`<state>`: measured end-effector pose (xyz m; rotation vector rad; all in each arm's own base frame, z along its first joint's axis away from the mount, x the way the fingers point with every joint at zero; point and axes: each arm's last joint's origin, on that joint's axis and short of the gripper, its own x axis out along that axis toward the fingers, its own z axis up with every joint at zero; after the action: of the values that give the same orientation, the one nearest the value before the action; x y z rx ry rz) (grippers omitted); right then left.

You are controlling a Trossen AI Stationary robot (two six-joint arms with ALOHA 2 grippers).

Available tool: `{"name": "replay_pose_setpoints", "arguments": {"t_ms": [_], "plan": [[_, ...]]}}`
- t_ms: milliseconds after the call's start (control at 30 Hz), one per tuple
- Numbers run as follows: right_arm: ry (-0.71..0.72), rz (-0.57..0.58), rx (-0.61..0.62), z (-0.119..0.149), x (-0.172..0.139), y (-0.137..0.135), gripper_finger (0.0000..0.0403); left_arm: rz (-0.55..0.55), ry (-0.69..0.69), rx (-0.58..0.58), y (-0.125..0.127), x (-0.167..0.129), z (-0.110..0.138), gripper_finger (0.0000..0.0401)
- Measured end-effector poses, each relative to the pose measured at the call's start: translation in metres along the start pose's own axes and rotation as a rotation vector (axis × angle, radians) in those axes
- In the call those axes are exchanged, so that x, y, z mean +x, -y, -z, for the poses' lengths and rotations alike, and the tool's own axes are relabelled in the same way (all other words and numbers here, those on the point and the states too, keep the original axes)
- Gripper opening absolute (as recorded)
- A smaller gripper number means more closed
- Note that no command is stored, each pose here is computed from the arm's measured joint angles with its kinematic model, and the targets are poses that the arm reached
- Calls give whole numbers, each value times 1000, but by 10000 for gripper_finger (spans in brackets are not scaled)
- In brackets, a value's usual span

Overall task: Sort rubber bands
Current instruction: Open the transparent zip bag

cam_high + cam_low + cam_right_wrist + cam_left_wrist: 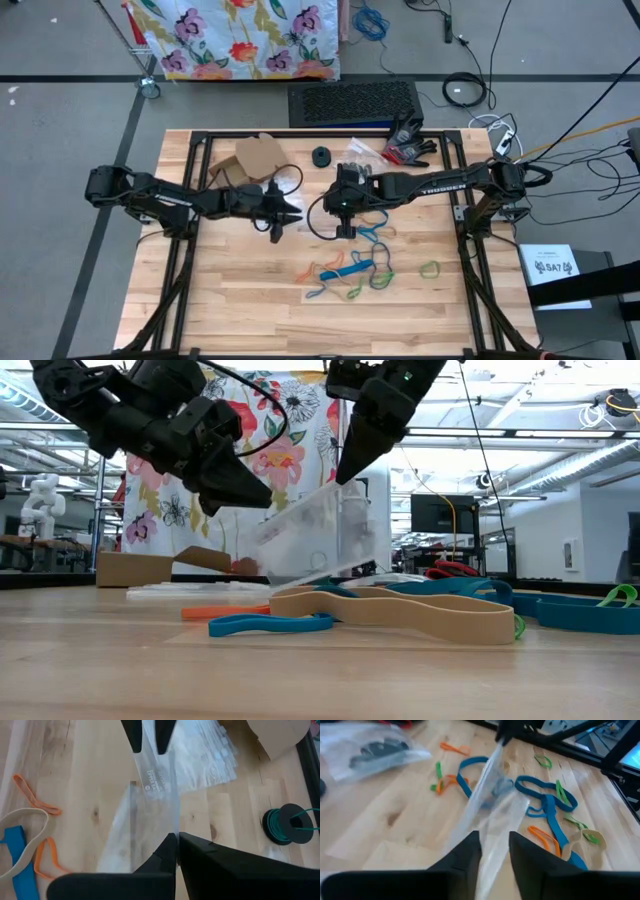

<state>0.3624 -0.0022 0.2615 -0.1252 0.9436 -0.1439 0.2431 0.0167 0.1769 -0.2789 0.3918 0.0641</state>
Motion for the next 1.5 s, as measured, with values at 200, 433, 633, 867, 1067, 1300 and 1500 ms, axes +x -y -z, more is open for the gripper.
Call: {"name": "replay_pose_setpoints", "arguments": {"t_ms": [200,433,633,867,1067,1300,1500], "plan": [[-3,-4,-8,0,0,-3,0,-8,65,3,-4,-1,-7,143],[3,-36,-95,0,7,-23,0,17,163,104,-1,-4,-18,144],[116,-48,-165,-11,12,-36,0,70,118,111,1,-3,-14,144],[163,-27,-143,-16,13,-28,0,85,112,116,5,-3,-13,144],[186,-22,-148,-18,13,-24,0,66,96,114,4,-3,-11,144],[187,-53,-152,-18,13,-26,0,57,100,114,4,-3,-11,144],[177,-83,-150,-17,13,-27,0,54,111,117,4,-3,-12,144]]}}
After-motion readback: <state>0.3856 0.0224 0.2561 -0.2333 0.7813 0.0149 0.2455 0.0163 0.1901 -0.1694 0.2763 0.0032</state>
